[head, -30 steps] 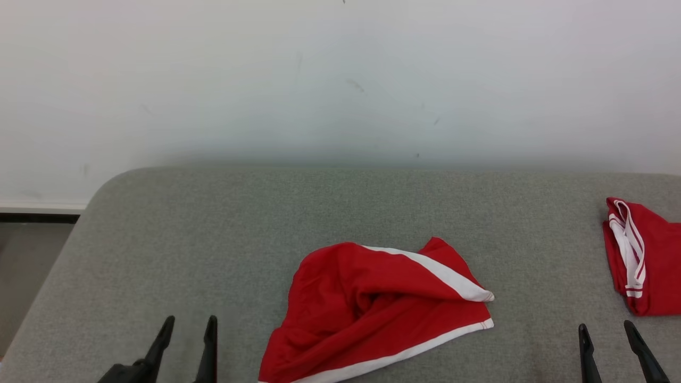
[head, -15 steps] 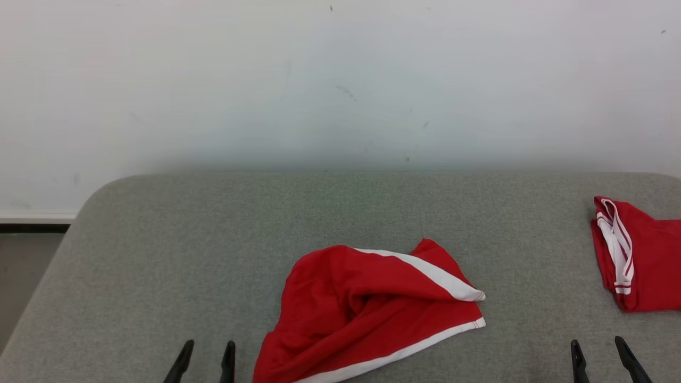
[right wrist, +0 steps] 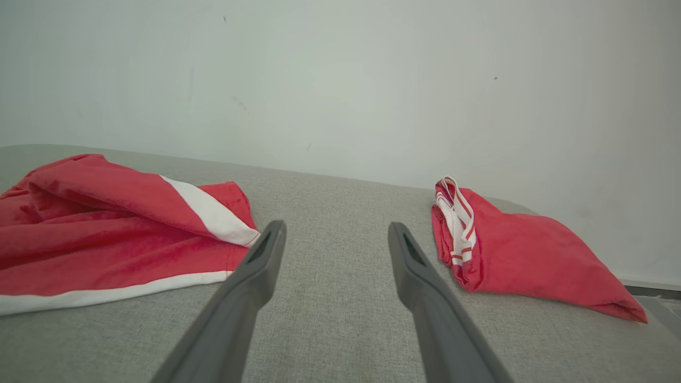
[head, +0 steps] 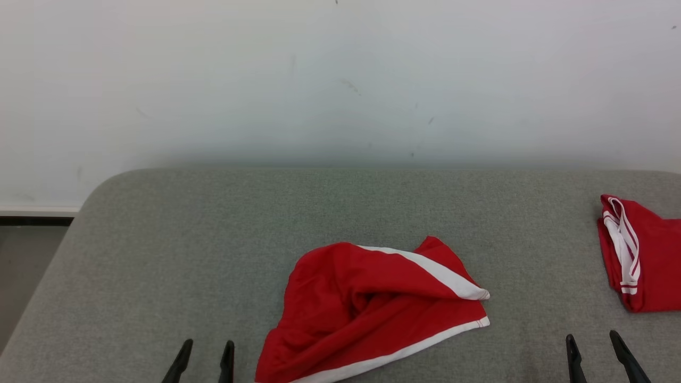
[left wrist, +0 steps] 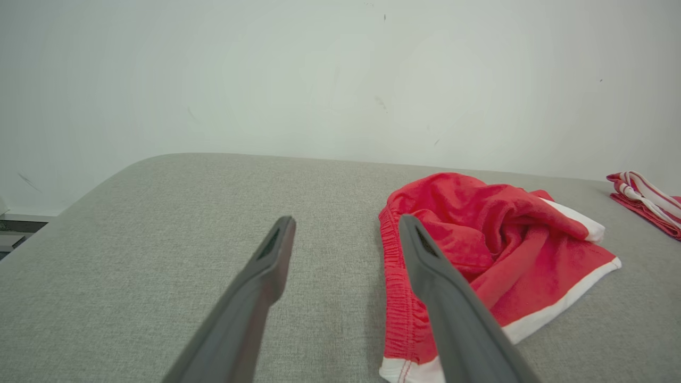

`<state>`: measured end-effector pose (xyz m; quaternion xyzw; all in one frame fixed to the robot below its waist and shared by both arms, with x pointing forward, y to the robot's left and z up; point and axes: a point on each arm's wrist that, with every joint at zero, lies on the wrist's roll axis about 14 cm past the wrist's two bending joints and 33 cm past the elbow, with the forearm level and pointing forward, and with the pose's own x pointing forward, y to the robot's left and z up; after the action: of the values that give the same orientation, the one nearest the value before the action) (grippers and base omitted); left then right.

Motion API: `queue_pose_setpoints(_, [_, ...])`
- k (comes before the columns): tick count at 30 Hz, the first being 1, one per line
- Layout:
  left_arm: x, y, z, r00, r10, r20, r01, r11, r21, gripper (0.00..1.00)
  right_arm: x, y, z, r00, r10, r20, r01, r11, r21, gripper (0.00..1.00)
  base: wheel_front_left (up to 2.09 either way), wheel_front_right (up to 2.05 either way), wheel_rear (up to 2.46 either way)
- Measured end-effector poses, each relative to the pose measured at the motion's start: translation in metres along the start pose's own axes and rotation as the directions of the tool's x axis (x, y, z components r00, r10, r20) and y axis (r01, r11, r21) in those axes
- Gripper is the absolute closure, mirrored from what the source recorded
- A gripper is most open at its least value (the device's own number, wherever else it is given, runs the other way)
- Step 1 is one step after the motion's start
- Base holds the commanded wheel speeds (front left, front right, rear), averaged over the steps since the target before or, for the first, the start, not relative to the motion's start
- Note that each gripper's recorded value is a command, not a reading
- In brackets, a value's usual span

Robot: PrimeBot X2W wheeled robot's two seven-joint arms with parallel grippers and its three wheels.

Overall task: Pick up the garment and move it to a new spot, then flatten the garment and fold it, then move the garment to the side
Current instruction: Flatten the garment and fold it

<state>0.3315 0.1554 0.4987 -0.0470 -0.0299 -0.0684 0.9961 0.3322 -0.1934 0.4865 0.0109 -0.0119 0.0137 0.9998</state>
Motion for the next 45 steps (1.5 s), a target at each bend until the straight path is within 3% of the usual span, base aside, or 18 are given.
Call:
queue_pose_setpoints(14, [-0.001,0.0,0.002,1.0,0.003,0.007,-0.003,1.0,0.001,0.0,0.003,0.006,0.009,0.999,0.016,0.028,-0.016,1.0,0.01,0.0,0.0,0.0,0.0])
queue_pose_setpoints(22, [-0.014,-0.003,-0.038,0.982,-0.072,-0.175,0.081,0.996,0.045,0.0,0.019,0.027,0.022,0.994,0.087,0.067,-0.086,0.996,-0.007,0.0,0.0,0.0,0.0])
queue_pose_setpoints(27, [-0.019,-0.011,-0.054,0.932,-0.145,-0.332,0.168,0.985,0.041,0.0,0.037,0.039,0.001,0.983,0.163,-0.084,-0.167,0.985,-0.041,0.0,0.0,0.0,0.0])
queue_pose_setpoints(35, [-0.019,-0.021,-0.072,0.859,-0.228,-0.458,0.256,0.967,0.0,0.0,0.052,0.066,-0.041,0.917,0.255,-0.305,-0.273,0.962,-0.016,0.0,0.0,0.0,0.0])
queue_pose_setpoints(45, [0.0,-0.018,-0.094,0.822,-0.262,-0.506,0.301,0.954,-0.004,0.0,0.06,0.084,-0.074,0.869,0.298,-0.395,-0.311,0.95,0.032,0.0,0.0,0.0,0.0])
